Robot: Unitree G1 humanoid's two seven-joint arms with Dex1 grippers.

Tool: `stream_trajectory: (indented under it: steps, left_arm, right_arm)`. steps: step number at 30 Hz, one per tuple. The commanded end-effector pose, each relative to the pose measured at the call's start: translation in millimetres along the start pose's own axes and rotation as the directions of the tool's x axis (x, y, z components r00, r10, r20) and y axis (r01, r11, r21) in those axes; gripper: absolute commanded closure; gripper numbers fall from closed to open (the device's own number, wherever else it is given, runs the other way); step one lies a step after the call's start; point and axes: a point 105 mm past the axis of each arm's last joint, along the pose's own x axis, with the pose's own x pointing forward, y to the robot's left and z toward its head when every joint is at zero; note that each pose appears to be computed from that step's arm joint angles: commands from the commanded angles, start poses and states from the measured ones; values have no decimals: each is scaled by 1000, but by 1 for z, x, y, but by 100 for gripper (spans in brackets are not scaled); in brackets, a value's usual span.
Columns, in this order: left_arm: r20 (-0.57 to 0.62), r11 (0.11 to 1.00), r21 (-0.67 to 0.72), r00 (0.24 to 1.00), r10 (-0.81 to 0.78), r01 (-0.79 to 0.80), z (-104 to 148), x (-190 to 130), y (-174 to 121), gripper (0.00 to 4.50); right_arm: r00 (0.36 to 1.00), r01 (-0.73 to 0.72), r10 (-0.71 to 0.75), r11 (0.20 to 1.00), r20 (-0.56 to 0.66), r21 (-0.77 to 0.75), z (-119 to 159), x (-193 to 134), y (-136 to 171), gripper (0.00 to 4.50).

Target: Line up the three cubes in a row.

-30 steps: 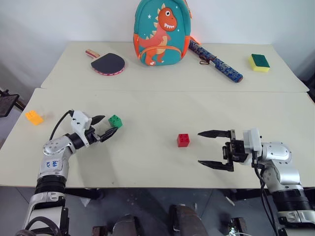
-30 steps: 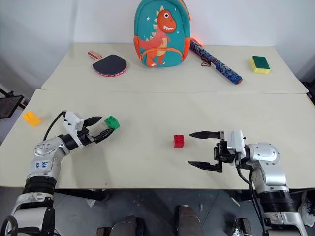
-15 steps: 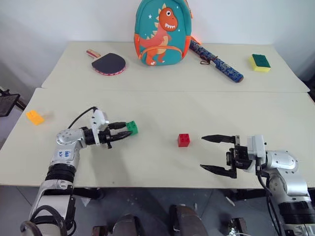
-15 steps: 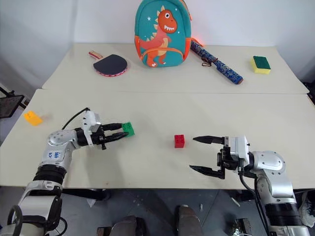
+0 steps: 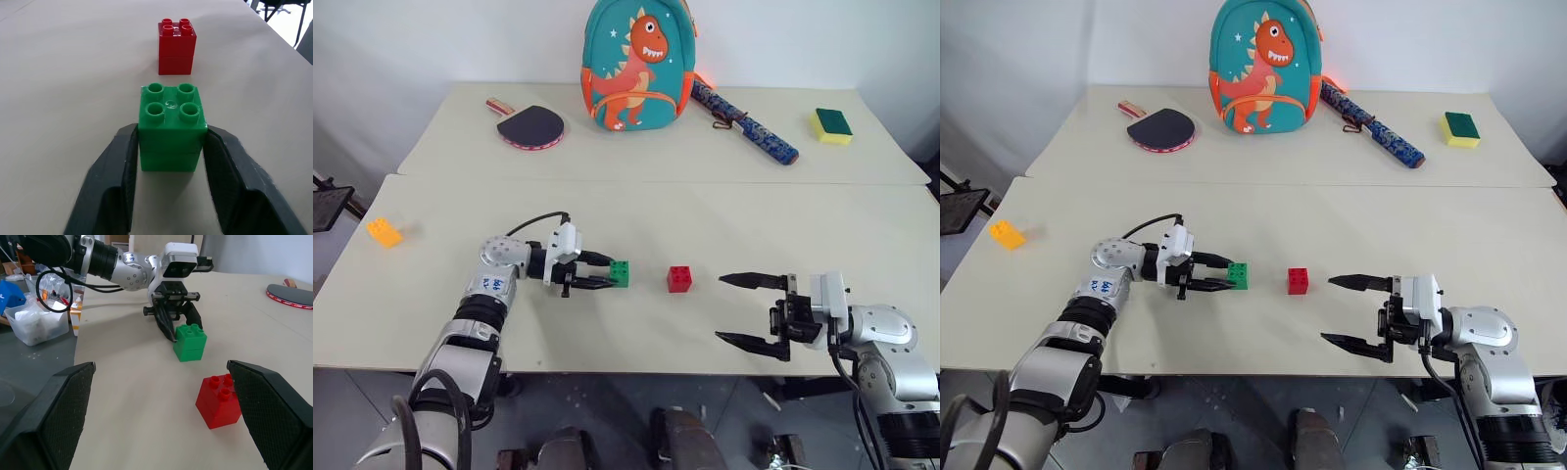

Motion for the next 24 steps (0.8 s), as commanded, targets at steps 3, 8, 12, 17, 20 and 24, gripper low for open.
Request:
stream_trajectory:
  steps: [3,8,12,17,20,24]
  left_arm:
    - [35,997,56,998,59,-61,13,-28,1,49]
    - [61,927,42,927,369,-372,23,-107,-21,1]
    - [77,681,-60,677,732,-730,19,-170,-33,1]
    - [-17,-12,-171,-9,1000,-985,-17,-268,-95,1]
    - [-70,-239,-182,-230,971,-954,-27,-283,-120,1]
    - [-113,-474,-234,-460,881,-849,-36,-293,-144,1]
  right_arm:
    - [999,-24,25,999,32,-24,10,6,1,0]
    - [992,-71,71,997,108,-1,20,27,-3,0]
    - [984,-22,29,999,176,-44,27,48,-13,0]
    - [970,-3,17,998,244,-57,38,78,-22,0]
    - [972,-42,58,996,227,-76,35,83,-19,0]
    - [972,-70,89,993,216,-94,34,86,-20,0]
